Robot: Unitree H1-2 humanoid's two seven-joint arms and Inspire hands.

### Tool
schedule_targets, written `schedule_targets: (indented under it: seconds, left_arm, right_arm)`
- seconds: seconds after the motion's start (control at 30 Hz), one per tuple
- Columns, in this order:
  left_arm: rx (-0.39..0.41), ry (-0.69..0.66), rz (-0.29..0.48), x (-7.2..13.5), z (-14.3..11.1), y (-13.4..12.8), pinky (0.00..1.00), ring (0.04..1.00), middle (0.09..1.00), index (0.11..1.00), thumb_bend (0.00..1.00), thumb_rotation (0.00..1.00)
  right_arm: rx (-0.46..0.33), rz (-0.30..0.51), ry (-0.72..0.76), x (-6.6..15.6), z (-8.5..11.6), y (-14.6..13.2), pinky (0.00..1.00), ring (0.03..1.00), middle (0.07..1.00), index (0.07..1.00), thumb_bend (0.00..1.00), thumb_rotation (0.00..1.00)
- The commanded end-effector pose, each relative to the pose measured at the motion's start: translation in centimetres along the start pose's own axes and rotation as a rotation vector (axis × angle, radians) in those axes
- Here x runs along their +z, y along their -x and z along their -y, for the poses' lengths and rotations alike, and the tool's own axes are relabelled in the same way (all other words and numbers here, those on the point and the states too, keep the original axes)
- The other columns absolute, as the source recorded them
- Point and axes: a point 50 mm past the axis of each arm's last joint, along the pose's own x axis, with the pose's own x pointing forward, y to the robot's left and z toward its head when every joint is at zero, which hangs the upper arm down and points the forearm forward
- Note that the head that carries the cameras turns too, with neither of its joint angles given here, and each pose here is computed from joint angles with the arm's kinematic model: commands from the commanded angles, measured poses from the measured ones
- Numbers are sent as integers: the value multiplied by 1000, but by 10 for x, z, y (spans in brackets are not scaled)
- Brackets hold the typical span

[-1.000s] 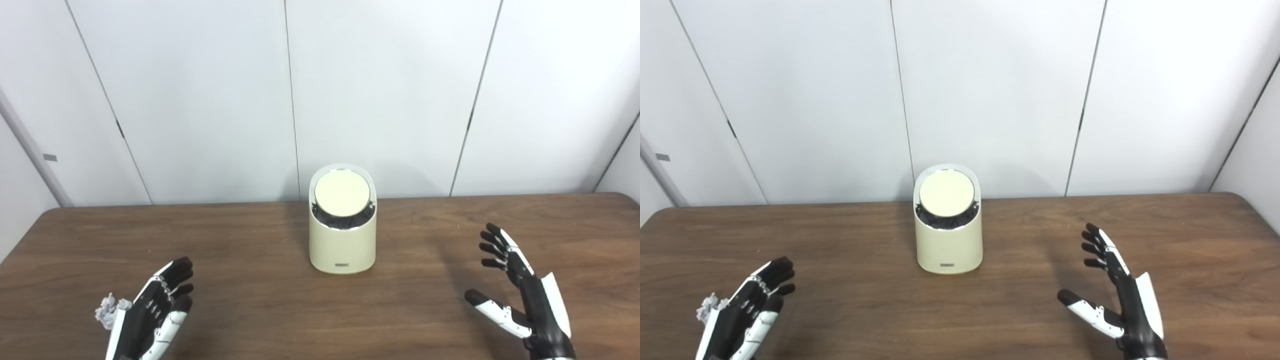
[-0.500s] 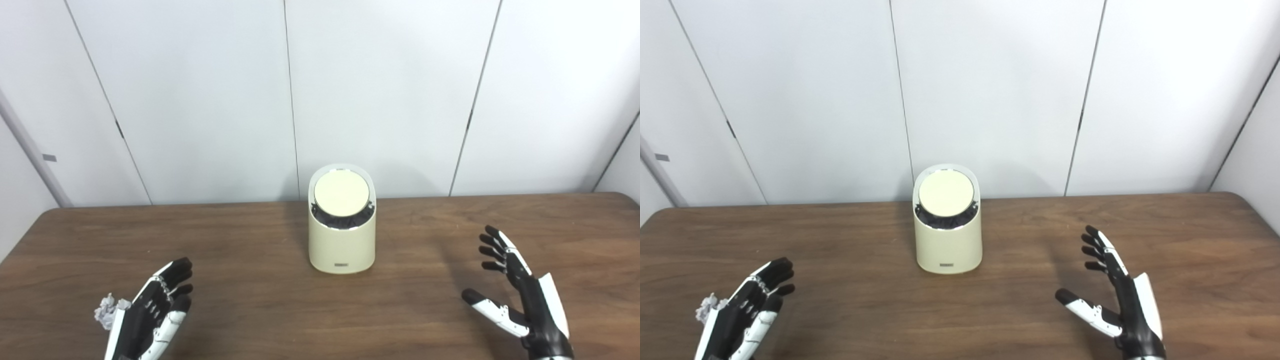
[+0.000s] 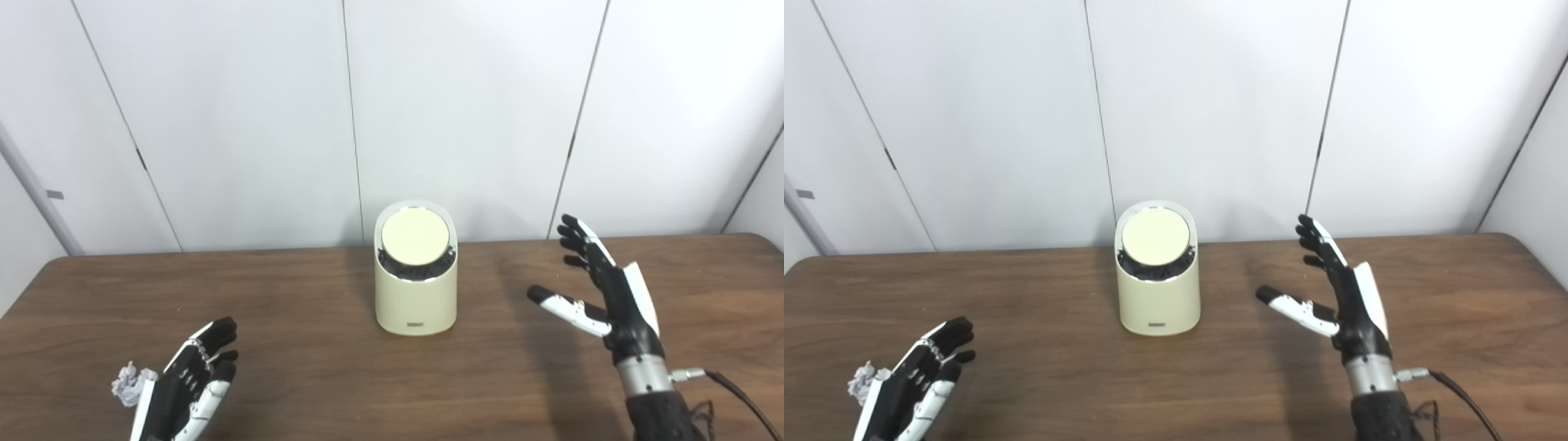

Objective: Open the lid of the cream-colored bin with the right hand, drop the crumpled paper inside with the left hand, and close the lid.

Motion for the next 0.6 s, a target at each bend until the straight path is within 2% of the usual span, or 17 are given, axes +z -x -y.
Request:
schedule_targets:
  seconds: [0.0, 0.17, 0.37, 0.57]
  left_arm:
    - [-5, -12, 89, 13, -2, -11, 753, 836, 838, 808, 693, 585]
    - [1, -14, 83, 12, -2, -10, 764, 838, 839, 813, 707, 591]
    - [-1, -14, 81, 12, -1, -10, 757, 829, 827, 808, 715, 586]
    - [-3, -23, 77, 11, 0, -10, 763, 838, 836, 814, 710, 598]
  right_arm:
    - [-18, 93, 23, 26, 5, -20, 791, 850, 869, 897, 937, 633]
    - [-17, 119, 51, 50, 3, -39, 794, 845, 858, 883, 932, 627]
    - [17, 116, 109, 65, -1, -54, 793, 848, 856, 885, 917, 630]
    - [44, 101, 153, 76, -11, -69, 744, 823, 842, 872, 975, 619]
